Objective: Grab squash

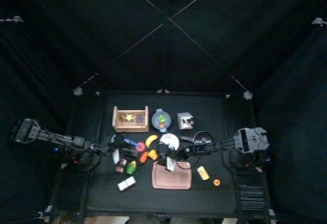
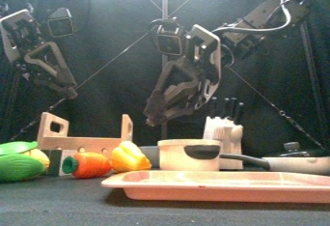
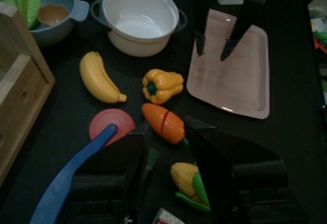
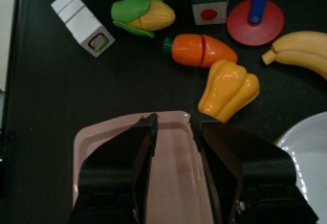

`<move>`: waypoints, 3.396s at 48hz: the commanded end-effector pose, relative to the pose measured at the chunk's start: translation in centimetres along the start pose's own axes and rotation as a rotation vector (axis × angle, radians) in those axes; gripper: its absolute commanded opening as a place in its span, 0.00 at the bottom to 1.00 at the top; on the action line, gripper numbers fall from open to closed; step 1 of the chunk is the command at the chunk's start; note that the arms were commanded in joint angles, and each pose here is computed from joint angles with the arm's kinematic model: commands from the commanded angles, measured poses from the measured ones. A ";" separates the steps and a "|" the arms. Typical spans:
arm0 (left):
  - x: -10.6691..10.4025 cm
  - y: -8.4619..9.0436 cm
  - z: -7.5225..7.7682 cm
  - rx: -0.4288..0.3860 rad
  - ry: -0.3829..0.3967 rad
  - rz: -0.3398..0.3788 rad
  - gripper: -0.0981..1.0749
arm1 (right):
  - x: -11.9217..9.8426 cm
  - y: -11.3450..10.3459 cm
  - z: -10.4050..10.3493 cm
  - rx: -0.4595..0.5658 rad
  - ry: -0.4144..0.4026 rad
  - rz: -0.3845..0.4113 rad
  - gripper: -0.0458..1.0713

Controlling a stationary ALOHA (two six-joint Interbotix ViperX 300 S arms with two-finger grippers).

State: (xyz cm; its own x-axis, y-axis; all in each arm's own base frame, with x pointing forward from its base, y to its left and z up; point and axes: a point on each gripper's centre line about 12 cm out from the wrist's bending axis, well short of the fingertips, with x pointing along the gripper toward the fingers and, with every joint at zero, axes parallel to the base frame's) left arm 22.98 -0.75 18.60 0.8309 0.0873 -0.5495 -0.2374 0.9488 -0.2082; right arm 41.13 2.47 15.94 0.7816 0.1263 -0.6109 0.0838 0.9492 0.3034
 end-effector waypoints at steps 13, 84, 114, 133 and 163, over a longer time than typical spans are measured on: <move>-0.4 -1.7 4.3 0.040 -0.109 -0.052 0.72 | -4.9 0.7 -1.5 0.144 -0.035 0.017 0.71; 7.0 -2.9 5.9 -0.141 0.050 0.159 0.73 | -8.8 -0.7 -5.3 0.325 -0.023 -0.092 0.70; 8.1 -3.9 4.9 0.041 0.447 0.432 0.73 | -8.6 -0.9 -5.5 0.332 -0.014 -0.100 0.70; 11.0 -4.7 4.0 -0.044 0.472 0.458 0.79 | -8.4 -1.0 -6.3 0.343 0.008 -0.109 0.70; 13.0 -5.8 5.2 0.228 0.360 0.336 0.94 | -8.1 -1.2 -6.8 0.347 0.026 -0.125 0.70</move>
State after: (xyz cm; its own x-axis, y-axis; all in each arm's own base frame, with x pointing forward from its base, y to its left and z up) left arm 36.81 -3.22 15.70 0.4393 0.3449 -0.8295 -0.3372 0.9191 0.2036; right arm 30.29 2.10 14.85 0.7213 0.0219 -0.6923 0.3974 0.8055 0.4395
